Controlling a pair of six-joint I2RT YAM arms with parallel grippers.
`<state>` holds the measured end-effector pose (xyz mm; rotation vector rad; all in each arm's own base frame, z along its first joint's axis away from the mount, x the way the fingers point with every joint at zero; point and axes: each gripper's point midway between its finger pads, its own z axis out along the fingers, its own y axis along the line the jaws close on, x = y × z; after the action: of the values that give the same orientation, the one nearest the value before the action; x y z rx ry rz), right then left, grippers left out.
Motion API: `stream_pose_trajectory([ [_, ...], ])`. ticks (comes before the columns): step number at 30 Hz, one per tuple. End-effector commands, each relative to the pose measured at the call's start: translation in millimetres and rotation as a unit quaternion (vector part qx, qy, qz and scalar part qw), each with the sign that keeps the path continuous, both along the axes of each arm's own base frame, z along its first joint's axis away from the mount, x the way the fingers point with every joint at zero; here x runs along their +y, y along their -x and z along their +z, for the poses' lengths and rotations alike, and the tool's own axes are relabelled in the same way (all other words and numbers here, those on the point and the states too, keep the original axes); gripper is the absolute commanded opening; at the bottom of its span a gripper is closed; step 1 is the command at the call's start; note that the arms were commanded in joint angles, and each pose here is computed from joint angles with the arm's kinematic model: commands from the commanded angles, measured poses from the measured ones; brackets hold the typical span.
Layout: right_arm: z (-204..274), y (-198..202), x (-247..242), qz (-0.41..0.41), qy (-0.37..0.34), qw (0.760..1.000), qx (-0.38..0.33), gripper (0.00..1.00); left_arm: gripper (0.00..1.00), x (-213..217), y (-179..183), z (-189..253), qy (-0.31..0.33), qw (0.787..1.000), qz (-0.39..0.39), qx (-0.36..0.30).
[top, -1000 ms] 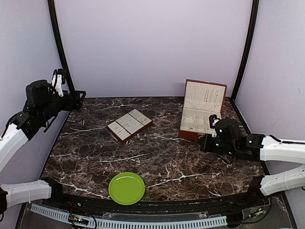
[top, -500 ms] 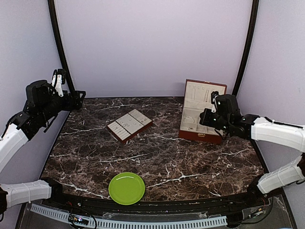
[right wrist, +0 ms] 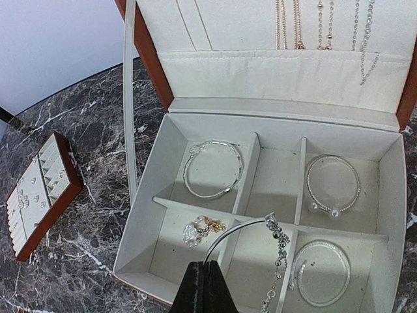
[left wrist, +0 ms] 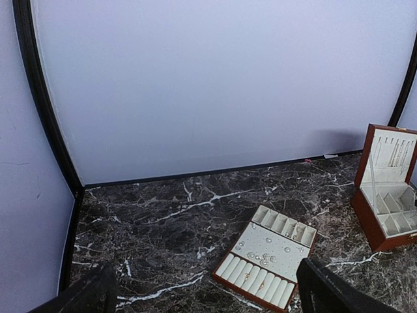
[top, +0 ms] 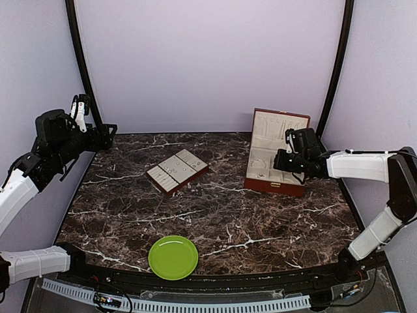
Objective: Organize the mixed jewelry
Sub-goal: Place the bangle in the larger divider.
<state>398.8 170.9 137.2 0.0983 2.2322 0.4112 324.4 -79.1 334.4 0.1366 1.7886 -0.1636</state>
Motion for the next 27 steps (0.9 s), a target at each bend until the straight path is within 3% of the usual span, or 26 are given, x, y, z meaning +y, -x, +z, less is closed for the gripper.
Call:
stream_pose_trajectory([
  [1, 13.4, -22.8, 7.6, 0.024, -0.005, 0.999, -0.027, 0.0, 0.99, 0.8, 2.2, 4.6, 0.003, 1.0, 0.002, -0.014],
  [27, -22.1, -67.8, -0.3, -0.004, 0.075, 0.997, -0.029, 0.0, 0.99, -1.3, 5.6, 9.0, 0.01, 1.0, -0.006, -0.02],
])
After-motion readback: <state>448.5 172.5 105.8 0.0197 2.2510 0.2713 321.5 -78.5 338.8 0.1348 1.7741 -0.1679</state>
